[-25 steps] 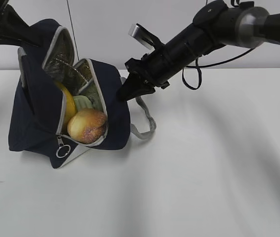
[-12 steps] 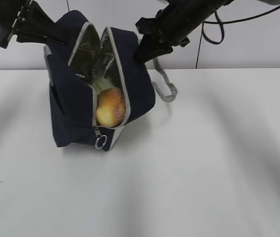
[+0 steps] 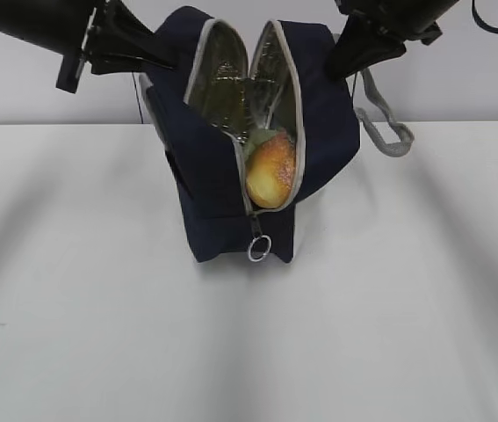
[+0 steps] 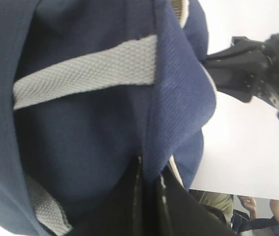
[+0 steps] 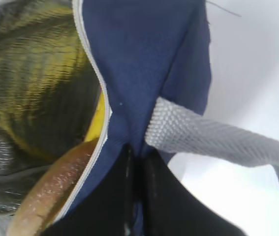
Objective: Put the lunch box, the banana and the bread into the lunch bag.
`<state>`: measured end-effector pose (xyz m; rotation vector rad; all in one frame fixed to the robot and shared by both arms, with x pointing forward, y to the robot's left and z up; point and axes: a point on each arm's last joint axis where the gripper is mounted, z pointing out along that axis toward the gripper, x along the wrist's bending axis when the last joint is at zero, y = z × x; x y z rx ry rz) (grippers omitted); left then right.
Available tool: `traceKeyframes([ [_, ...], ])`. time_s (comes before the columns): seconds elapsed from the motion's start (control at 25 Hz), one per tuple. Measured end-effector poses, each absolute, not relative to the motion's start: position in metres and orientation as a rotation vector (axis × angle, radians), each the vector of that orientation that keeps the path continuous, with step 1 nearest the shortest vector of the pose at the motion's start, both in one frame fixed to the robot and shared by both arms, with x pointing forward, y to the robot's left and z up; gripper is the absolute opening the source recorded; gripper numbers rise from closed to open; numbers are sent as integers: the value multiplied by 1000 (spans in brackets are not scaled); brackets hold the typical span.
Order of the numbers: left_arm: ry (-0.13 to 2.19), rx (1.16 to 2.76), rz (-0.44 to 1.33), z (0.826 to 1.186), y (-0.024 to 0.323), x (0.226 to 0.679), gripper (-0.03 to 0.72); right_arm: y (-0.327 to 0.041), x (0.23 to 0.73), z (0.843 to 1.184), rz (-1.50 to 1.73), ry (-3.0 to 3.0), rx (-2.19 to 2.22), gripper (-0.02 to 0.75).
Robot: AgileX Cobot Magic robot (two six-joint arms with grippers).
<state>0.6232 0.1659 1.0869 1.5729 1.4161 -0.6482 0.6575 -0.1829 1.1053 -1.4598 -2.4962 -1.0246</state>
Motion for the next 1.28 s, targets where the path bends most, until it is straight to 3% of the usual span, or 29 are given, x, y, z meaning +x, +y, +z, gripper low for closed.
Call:
traceKeyframes([
  [0.16,1446,1556,-644,1069,154,633,-17,-181,659,1103,-1054,-2458,-1436,8],
  [0.48,1513,1517,-665,1037,151,649,-17,-175,682,1053,-980,-2366,-1468,8],
  [1.28,1543,1449,-562,1030,153,662,-6,-175,692,1054,-1100,-2383,-1529,9],
])
